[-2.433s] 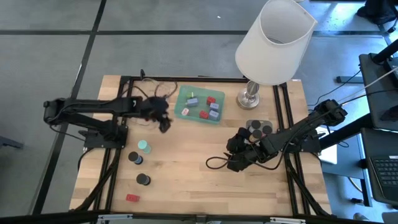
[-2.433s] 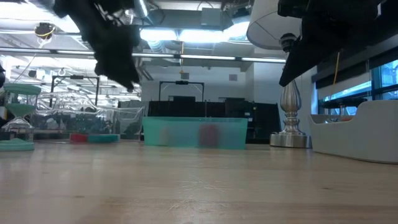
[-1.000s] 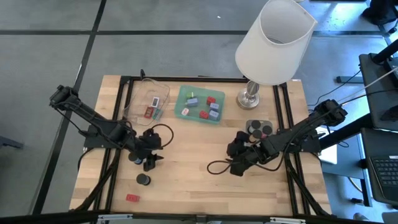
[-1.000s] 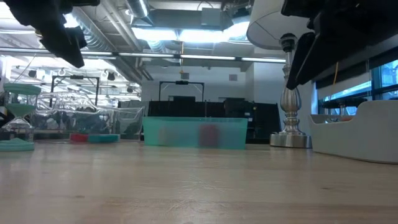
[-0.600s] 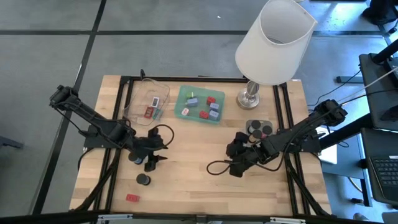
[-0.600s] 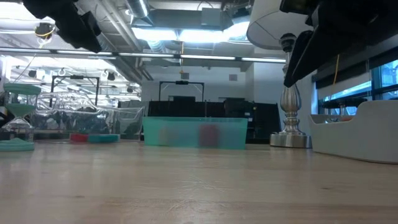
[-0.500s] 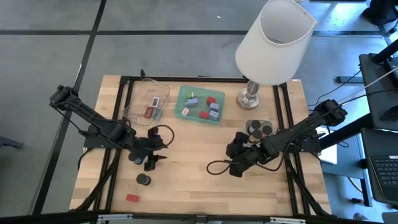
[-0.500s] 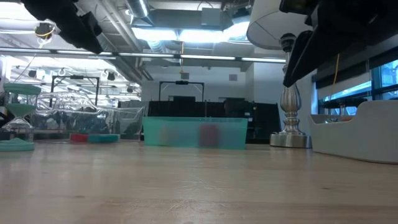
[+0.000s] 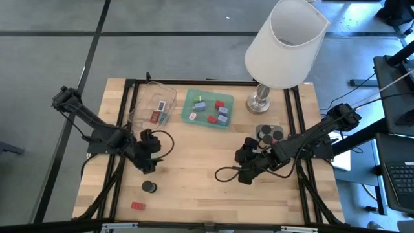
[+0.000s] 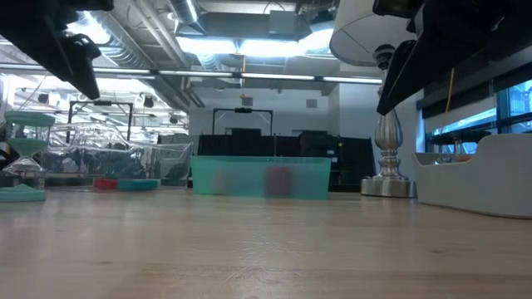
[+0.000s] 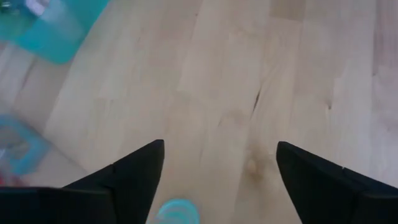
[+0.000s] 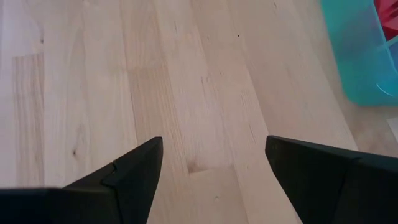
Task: Pick & Place Office items
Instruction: Put the light blue hourglass into the gray bin
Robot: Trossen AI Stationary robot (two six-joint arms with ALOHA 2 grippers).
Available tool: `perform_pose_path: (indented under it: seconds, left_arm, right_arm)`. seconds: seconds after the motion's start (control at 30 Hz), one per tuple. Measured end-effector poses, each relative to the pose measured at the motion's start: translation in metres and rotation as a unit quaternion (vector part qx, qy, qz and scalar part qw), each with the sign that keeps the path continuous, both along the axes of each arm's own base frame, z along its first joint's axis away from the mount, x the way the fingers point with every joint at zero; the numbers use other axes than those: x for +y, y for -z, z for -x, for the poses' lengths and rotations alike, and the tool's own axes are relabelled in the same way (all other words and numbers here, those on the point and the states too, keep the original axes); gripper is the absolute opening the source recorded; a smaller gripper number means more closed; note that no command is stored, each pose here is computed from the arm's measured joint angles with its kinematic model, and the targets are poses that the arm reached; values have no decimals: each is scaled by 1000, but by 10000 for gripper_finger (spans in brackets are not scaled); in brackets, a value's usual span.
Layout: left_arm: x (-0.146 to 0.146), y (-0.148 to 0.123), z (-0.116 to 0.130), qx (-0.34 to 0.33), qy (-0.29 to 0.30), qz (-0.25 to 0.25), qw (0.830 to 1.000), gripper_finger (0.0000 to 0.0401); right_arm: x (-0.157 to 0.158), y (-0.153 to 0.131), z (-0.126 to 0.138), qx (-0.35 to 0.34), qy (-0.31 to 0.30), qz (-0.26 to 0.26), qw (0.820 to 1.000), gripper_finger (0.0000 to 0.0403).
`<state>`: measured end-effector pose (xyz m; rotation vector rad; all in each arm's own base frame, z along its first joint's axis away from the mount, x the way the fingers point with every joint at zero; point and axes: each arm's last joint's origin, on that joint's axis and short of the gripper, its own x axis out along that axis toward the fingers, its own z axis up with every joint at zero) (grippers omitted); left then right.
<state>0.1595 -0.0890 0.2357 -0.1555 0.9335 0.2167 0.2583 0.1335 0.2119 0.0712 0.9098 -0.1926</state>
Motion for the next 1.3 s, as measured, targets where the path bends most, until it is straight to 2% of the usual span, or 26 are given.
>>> perform_pose_path:
  seconds: [0.17, 0.4, 1.3]
  left_arm:
    - [6, -4, 20, 17, -42, 10, 999, 330]
    - [9, -5, 40, 43, -87, 21, 995, 330]
    - [-1, 12, 39, 81, -144, 10, 986, 329]
  right_arm:
    - [0, 0, 0, -2, 0, -1, 1000, 288]
    - [0, 0, 0, -3, 0, -2, 1000, 288]
    - [0, 0, 0, -3, 0, -1, 1000, 288]
